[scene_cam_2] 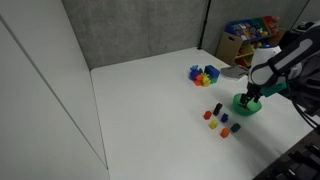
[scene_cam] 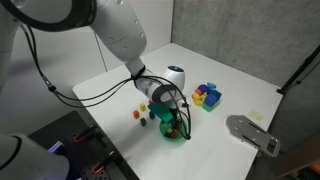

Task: Put the small blue block in the bowl

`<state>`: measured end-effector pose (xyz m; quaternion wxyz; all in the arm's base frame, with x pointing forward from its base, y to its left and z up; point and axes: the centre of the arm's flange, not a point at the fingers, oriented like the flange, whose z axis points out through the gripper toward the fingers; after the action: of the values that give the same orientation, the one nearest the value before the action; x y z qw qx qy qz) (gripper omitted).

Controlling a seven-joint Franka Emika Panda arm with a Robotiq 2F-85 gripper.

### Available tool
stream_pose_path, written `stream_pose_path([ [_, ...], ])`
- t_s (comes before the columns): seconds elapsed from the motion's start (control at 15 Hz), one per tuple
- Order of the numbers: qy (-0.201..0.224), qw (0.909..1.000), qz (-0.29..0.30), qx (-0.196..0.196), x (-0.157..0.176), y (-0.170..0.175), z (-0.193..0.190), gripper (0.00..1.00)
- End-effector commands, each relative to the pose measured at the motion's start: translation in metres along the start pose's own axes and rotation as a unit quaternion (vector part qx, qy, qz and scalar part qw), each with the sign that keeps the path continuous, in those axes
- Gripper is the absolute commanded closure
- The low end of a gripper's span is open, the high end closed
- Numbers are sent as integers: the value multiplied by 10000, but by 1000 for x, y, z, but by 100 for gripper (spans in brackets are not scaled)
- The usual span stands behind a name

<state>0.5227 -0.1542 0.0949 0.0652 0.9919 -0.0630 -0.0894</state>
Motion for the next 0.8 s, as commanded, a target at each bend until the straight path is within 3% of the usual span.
stream_pose_path([
  [0.0, 57, 10000, -1, -4, 1, -11, -43, 0],
  [0.33, 167, 9998, 25, 97, -7, -36, -97, 0],
  [0.73, -24, 9996, 173, 232, -44, -60, -167, 0],
])
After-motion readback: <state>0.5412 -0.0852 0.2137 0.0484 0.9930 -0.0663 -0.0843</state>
